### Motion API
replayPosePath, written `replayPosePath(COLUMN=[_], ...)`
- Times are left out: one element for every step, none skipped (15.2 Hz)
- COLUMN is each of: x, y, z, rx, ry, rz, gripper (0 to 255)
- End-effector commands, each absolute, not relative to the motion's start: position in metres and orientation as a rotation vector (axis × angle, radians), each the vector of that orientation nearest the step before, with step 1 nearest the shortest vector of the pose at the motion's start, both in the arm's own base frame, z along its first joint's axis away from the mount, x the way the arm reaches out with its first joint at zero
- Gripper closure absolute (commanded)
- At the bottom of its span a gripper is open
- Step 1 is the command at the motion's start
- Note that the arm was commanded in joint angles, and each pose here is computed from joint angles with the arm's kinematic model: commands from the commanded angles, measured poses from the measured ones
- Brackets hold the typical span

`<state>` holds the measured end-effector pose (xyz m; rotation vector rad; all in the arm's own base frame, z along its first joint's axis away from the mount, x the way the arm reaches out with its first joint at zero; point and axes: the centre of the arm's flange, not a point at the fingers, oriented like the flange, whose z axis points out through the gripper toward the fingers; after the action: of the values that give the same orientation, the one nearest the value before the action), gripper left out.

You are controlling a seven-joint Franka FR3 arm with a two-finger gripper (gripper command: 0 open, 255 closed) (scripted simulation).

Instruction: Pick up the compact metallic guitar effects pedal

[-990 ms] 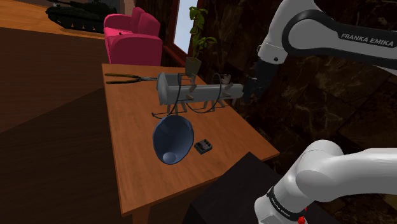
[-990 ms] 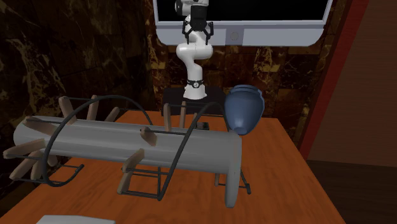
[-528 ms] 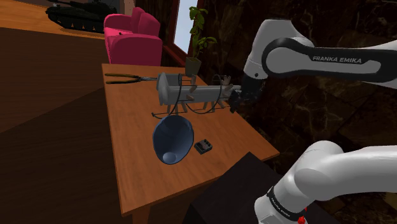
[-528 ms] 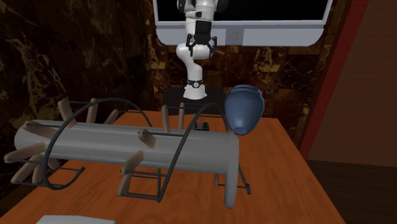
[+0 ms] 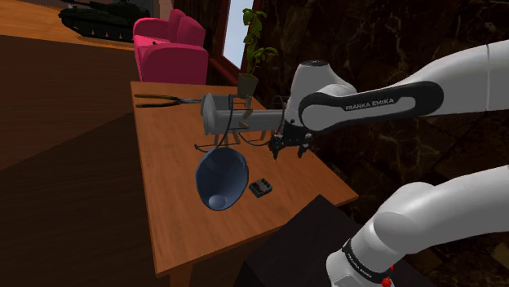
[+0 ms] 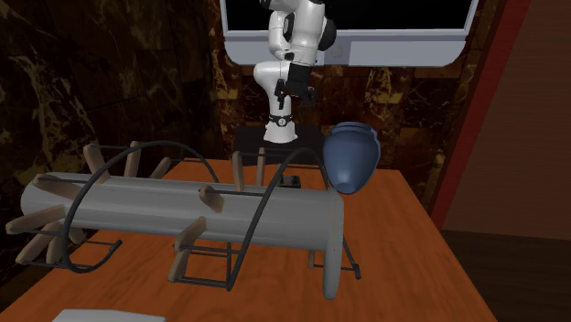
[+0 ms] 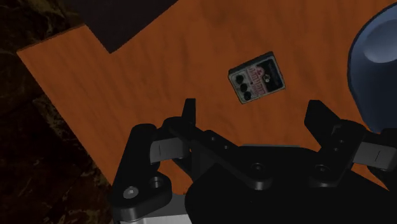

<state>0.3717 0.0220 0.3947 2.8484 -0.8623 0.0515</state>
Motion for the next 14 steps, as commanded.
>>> replayPosePath(x=[0.384, 0.390, 0.396, 0.402, 0.408, 0.414, 0.420, 0.426, 0.432, 0.438, 0.444, 0.450, 0.456, 0.462], y=[0.023, 0.023, 0.023, 0.022, 0.022, 0.020, 0.019, 0.017, 0.014, 0.012, 0.009, 0.005, 0.002, -0.002], z=[0.371, 0.359, 0.347, 0.334, 0.322, 0.310, 0.298, 0.286, 0.274, 0.262, 0.250, 0.238, 0.227, 0.215], rx=[2.795, 2.767, 2.738, 2.708, 2.678, 2.646, 2.614, 2.581, 2.547, 2.512, 2.476, 2.440, 2.402, 2.364], ry=[-0.978, -1.031, -1.083, -1.134, -1.185, -1.235, -1.284, -1.333, -1.380, -1.427, -1.474, -1.519, -1.564, -1.608], rz=[0.064, 0.068, 0.072, 0.076, 0.080, 0.084, 0.088, 0.092, 0.095, 0.099, 0.103, 0.106, 0.110, 0.113], gripper=[0, 0, 0, 0, 0, 0, 0, 0, 0, 0, 0, 0, 0, 0])
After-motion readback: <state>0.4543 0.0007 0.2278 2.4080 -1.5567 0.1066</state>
